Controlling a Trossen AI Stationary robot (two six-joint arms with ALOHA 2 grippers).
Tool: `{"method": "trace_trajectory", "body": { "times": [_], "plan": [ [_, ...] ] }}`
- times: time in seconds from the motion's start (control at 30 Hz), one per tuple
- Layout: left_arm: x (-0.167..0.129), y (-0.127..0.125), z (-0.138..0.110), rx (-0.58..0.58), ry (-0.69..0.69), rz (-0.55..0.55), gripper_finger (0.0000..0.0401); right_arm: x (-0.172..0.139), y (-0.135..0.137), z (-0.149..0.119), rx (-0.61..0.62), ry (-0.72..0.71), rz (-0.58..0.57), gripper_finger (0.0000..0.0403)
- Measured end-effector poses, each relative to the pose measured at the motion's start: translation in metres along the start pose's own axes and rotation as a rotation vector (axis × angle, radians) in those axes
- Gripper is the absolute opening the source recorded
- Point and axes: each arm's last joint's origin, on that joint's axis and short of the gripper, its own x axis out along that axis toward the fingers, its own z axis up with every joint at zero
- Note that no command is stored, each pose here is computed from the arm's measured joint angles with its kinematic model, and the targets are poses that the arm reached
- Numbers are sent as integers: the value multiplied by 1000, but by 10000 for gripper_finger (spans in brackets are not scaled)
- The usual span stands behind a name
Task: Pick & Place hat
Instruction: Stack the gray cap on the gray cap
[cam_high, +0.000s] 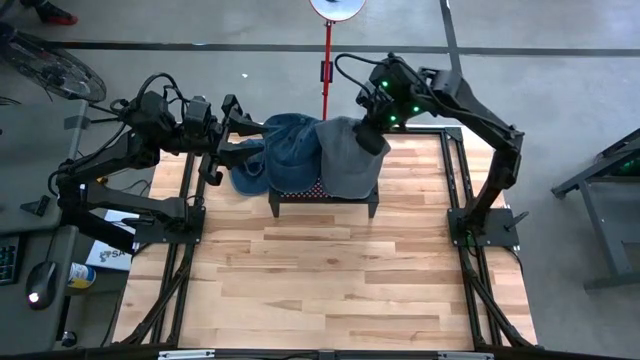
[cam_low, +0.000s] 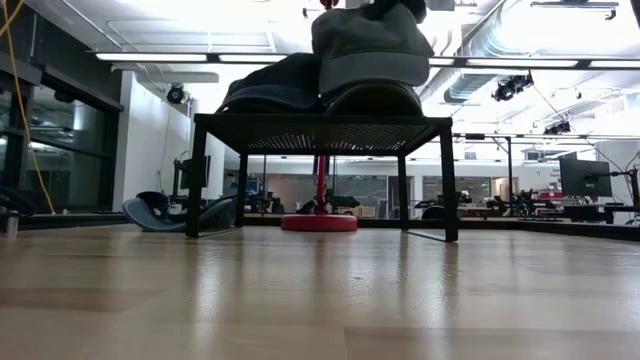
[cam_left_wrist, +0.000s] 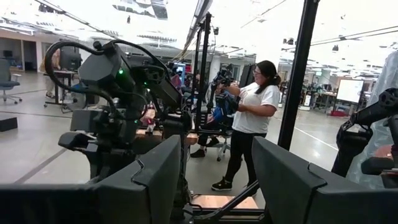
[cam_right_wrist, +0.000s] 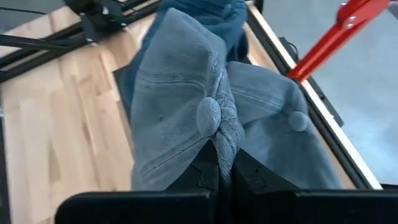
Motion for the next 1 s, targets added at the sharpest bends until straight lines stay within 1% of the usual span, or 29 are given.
{"method": "trace_trajectory", "body": {
  "times": [0.23,0.43,0.63,0.87,1.0],
  "plan": [
    [0,0,0,0,0,0,198,5,-10,1,2,19,-46,0],
    [0,0,0,-1,0,-1,198,20,-14,0,-13,78,-74,0],
    [0,0,0,-1,0,-1,198,21,-15,1,-32,70,-132,2],
    [0,0,0,-17,1,-2,198,19,-15,1,-33,65,-136,27],
    [0,0,0,-26,1,-4,198,19,-15,1,-32,66,-128,58]
  ]
}}
